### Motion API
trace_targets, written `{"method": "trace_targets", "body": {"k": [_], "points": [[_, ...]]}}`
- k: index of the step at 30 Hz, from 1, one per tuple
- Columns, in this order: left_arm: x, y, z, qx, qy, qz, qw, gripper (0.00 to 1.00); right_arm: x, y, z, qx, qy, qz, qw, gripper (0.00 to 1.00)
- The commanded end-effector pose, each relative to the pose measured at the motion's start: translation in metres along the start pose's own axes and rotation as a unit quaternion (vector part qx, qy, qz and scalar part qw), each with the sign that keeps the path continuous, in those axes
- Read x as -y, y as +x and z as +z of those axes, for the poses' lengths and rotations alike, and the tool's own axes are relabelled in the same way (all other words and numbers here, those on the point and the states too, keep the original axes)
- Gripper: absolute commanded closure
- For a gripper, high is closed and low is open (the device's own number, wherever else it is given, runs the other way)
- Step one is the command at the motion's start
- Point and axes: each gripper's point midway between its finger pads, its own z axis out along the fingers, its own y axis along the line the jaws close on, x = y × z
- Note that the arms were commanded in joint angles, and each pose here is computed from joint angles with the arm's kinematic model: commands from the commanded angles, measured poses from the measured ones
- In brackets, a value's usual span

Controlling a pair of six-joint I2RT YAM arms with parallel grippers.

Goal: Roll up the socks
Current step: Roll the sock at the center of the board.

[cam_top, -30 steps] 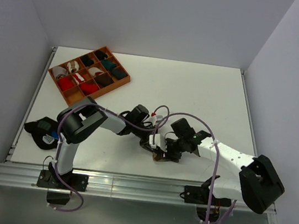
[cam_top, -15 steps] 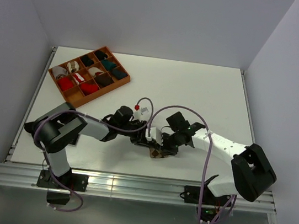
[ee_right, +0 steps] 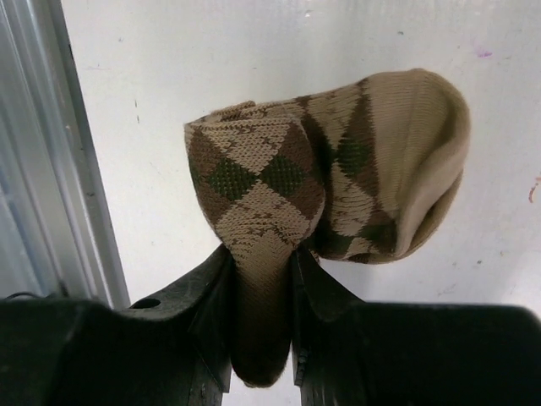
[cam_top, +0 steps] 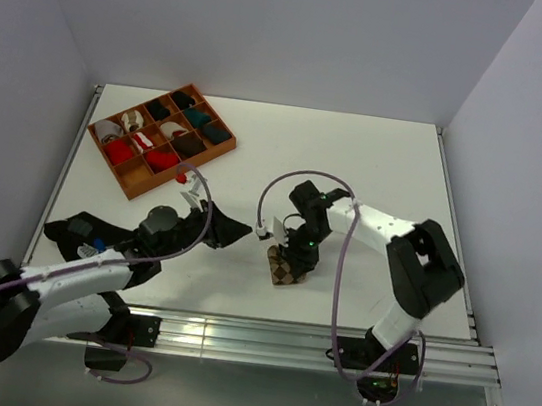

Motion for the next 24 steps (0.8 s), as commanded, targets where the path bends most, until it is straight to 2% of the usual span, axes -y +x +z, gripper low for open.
{"method": "trace_targets", "body": {"k": [1,4,8,10,11,15,16,18,21,24], "points": [[-0.007,-0.027,-0.012,0.068,-0.066,0.106,0.990,0.62,-0.012,0.008,-0.006,-0.031,-0.071,0.037,0.996,0.86],[0.008,-0.022,-0.015,0.073,-0.075,0.170,0.980,0.61,-0.008,0.005,-0.007,-0.043,-0.118,0.064,0.990,0.86],[0.024,0.001,-0.006,0.044,-0.073,0.234,0.968,0.57,0.011,-0.009,-0.011,-0.042,-0.155,0.090,0.983,0.86],[0.025,0.007,0.003,0.034,-0.091,0.283,0.954,0.56,0.010,-0.004,-0.008,-0.057,-0.193,0.117,0.973,0.85],[0.026,0.027,0.009,0.006,-0.092,0.308,0.947,0.56,0.014,-0.010,-0.014,-0.051,-0.199,0.121,0.971,0.86],[0.020,0.060,0.025,-0.043,-0.126,0.413,0.901,0.56,0.023,-0.009,-0.011,-0.053,-0.217,0.144,0.964,0.85],[0.028,0.065,0.032,-0.045,-0.121,0.421,0.898,0.55,0.024,-0.007,-0.009,-0.056,-0.219,0.146,0.963,0.84],[0.022,0.091,0.039,-0.084,-0.114,0.448,0.883,0.55,0.023,-0.005,-0.008,-0.060,-0.221,0.148,0.962,0.84],[0.013,0.101,0.051,-0.098,-0.129,0.464,0.871,0.51,0.024,-0.003,-0.005,-0.062,-0.223,0.152,0.961,0.84],[0.011,0.104,0.059,-0.095,-0.123,0.464,0.872,0.47,0.024,0.000,-0.003,-0.066,-0.221,0.152,0.961,0.84]]}}
